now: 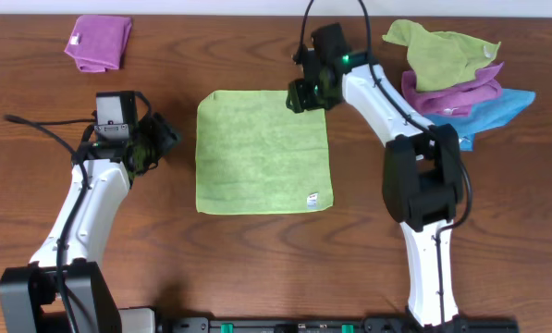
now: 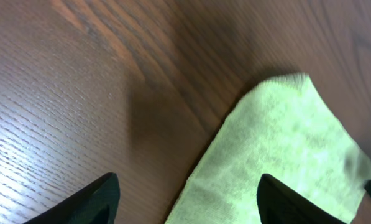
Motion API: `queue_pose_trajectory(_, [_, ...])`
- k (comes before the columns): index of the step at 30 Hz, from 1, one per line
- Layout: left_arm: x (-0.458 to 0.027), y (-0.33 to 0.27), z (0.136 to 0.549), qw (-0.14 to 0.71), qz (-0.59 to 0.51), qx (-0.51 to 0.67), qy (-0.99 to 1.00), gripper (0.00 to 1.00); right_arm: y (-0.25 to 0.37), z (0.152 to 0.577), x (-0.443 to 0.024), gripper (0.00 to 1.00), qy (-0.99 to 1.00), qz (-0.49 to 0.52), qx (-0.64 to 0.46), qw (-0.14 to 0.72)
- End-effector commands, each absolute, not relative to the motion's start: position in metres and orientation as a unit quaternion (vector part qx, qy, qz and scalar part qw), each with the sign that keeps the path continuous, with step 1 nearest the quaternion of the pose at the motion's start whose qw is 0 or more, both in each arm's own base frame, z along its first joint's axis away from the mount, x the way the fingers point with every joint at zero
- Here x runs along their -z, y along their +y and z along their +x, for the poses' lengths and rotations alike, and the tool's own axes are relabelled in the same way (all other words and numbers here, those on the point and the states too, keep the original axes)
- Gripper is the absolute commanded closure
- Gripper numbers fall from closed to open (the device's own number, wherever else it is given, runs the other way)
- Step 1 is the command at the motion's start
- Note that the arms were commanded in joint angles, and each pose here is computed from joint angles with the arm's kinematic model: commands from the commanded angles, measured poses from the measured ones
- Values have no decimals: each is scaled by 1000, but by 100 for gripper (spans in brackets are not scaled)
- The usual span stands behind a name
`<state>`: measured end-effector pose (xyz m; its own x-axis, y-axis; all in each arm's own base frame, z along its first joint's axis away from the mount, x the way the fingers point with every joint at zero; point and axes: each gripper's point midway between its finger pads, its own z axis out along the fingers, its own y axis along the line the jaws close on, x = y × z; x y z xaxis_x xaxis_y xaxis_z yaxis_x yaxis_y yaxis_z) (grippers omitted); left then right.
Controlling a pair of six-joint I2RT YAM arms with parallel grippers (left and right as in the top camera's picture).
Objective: Fold the cloth
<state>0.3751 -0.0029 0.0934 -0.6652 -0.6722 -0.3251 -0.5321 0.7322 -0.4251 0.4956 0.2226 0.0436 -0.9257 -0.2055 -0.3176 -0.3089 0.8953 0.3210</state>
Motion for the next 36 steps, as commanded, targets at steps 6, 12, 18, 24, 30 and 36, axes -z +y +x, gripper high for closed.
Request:
queue_pose_trajectory(6, [-84, -30, 353, 172, -256, 220, 925, 34, 188, 444, -147, 61, 961, -167, -191, 111])
queue_pose_trajectory(12, [-74, -37, 314, 103, -238, 217, 941, 35, 141, 386, -186, 59, 968, -132, -193, 91])
queue_pose_trajectory(18, [-96, -37, 294, 133, -215, 213, 944, 34, 118, 320, -196, 49, 960, -118, -190, 167])
queue_pose_trajectory(24, [-83, -34, 268, 140, -242, 265, 923, 30, 126, 264, -147, 27, 939, -62, -279, 189])
queue_pose_trajectory(30, [-63, -38, 268, 128, -271, 348, 888, 21, 150, 248, -93, 33, 918, -20, -375, 127])
queue_pose_trajectory(36, [-35, -49, 259, 59, -285, 359, 887, 16, 162, 252, -54, 36, 910, -5, -410, 64])
